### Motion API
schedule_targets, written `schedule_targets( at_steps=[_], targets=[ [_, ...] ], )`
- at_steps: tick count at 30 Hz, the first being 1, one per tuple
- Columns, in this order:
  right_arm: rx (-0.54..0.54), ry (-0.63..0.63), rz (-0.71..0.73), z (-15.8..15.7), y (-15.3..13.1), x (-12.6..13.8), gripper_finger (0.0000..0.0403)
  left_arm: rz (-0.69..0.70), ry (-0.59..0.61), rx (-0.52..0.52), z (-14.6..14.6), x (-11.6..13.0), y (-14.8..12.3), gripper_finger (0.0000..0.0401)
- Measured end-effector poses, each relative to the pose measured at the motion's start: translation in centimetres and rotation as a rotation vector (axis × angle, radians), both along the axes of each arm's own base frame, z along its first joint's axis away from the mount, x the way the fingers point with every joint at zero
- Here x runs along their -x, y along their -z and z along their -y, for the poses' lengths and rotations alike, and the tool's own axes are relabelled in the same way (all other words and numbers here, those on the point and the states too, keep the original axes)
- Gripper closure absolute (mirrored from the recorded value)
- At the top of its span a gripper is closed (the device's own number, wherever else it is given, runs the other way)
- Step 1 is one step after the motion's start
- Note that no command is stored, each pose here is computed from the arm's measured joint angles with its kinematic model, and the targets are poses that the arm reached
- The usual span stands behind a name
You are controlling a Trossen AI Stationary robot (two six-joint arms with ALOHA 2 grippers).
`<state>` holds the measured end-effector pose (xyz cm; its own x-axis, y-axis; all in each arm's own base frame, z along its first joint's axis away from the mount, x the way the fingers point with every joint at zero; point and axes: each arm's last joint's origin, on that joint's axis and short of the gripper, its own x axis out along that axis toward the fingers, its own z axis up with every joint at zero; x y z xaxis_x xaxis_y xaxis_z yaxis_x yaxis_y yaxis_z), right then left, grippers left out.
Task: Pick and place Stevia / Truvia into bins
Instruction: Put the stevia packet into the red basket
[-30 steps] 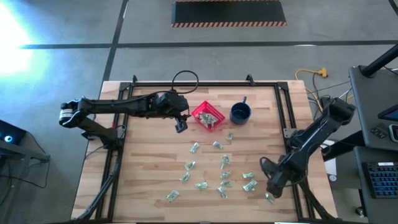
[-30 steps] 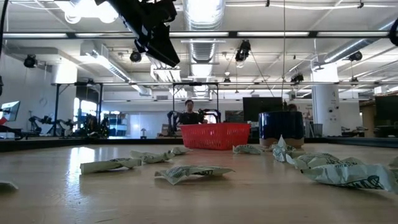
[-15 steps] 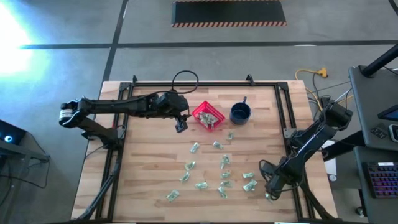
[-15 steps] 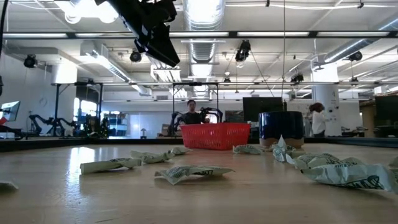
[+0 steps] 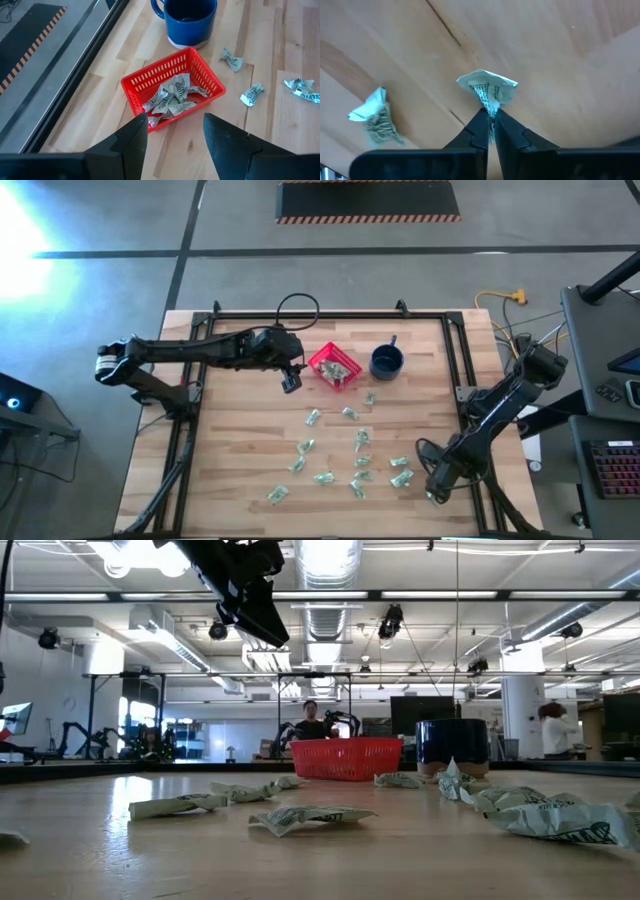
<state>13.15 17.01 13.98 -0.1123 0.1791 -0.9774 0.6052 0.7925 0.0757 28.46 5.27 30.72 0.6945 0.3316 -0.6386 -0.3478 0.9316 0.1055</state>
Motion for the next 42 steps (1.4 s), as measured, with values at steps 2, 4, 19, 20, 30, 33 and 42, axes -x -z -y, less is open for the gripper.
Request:
schedule_targets(
  at_steps=[2, 4, 19, 20, 30, 33, 42],
  targets=[
    [0.007, 0.003, 0.016, 0.0, -0.2, -0.1, 0.0389, 0.0, 0.0, 0.001, 0.0, 0.0, 0.0, 0.0225],
    [0.01, 0.006, 0.051, -0.1, -0.6, -0.3, 0.039, -0.002, 0.001, 0.003, 0.0, 0.0, 0.0, 0.0225],
    [0.236, -0.039, 0.732, 1.7, -8.6, -3.7, 0.039, -0.065, 0.004, 0.05, 0.2, 0.5, 0.5, 0.0225],
    [0.261, -0.04, 0.768, 2.0, -9.3, -4.0, 0.039, -0.072, 0.004, 0.051, 0.2, 0.6, 0.5, 0.0225],
    [0.474, -0.121, 0.935, 5.3, -14.7, -7.3, 0.039, -0.14, 0.01, 0.069, 0.3, 1.2, 0.9, 0.0225],
    [0.535, -0.159, 0.934, 6.5, -15.7, -8.5, 0.039, -0.15, 0.023, 0.084, 0.4, 1.3, 1.0, 0.0225],
    [0.697, -0.221, 0.927, 10.9, -16.3, -12.5, 0.039, -0.16, -0.01, 0.144, 0.7, 2.5, 1.9, 0.0225]
  ],
)
